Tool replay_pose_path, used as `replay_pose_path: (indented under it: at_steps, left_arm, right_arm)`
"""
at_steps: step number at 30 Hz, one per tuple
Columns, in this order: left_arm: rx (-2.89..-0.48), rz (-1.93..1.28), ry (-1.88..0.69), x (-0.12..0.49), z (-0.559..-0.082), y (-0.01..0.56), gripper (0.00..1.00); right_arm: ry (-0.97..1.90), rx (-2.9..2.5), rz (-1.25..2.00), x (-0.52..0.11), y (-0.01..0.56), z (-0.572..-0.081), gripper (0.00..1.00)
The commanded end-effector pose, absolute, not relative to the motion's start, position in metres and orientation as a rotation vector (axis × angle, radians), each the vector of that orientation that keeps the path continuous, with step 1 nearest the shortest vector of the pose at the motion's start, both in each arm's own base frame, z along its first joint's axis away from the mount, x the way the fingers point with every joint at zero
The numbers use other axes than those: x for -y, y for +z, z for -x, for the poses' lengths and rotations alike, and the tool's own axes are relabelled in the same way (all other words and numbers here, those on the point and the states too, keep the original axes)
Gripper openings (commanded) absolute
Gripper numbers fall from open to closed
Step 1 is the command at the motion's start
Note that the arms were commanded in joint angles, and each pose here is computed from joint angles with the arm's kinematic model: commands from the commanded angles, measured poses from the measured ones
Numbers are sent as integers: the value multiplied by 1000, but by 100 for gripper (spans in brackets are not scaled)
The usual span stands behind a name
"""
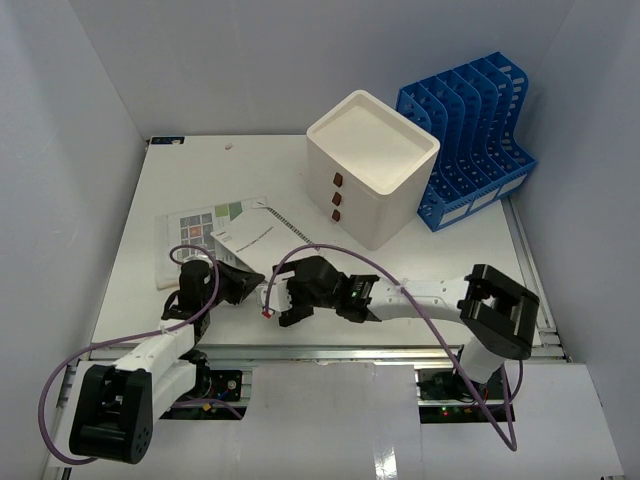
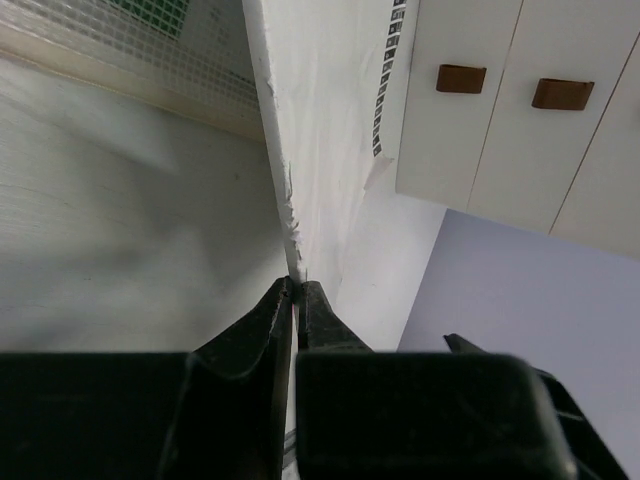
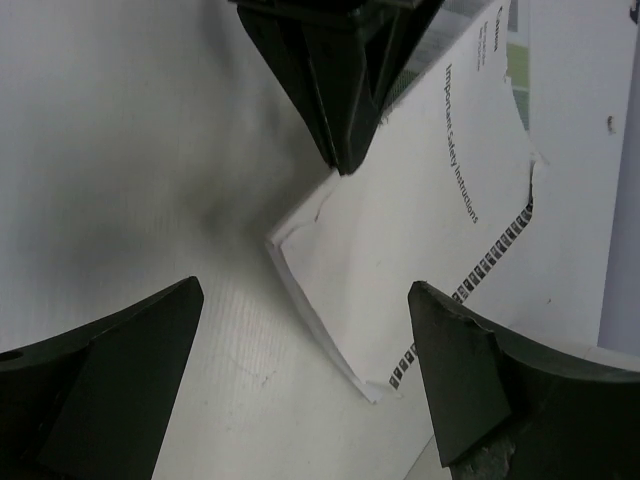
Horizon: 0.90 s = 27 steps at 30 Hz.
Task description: Organize the desk
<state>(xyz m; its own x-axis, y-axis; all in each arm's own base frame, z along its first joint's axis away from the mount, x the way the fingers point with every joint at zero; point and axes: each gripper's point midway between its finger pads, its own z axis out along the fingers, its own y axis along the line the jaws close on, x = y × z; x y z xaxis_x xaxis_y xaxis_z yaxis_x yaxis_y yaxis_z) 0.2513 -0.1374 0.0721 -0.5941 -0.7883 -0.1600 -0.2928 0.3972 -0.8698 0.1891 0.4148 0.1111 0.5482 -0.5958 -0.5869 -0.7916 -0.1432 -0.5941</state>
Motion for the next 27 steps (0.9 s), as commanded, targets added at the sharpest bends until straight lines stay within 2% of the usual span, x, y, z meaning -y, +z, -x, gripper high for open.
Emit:
replay_pose_path:
  at_steps: [1,6,8,11,14,18,19,22,23,26,27]
  left_arm:
    - [-2036,858,-1271,150,-256,101,3]
    - [-2036,856,-1292,152,-255,105,3]
    - [-2036,854,-1298,152,-255,105,3]
    - [-2037,858,-1308,153,-254,106,3]
    - [-2033,857,-1312,153,-254,108,3]
    - [-2036,859,-1301,152,-253,107,4]
    - [-2037,861,-1300,152,-253,107,4]
    - [-2041,869,-1295,152,-252,105,8]
    - [-2038,871,-1289,151,-253,106,16]
    - [-2071,900,-1210,144,-254,98,64]
    - [-2080,908,-1178,141,-254,96,77]
  right_arm:
    - [125,-1173,1522,-439,131,-208,90]
    - [79,-1191,1448,-443,117,-217,91]
    - [59,-1191,1417,-443,115,-221,95]
    - [26,-1199,1396,-443,110,-228,94]
    - [51,-1181,1426,-447,108,-226,55]
    - [77,-1147,1473,-447,105,-219,12]
    - [72,-1138,1480,-446,104,-218,9]
    - [87,-1133,1504,-444,105,-214,8]
    - [101,-1132,1514,-443,104,-211,8]
    - [131,-1117,1511,-439,114,-206,8]
    - [137,-1113,1510,-438,117,-204,8]
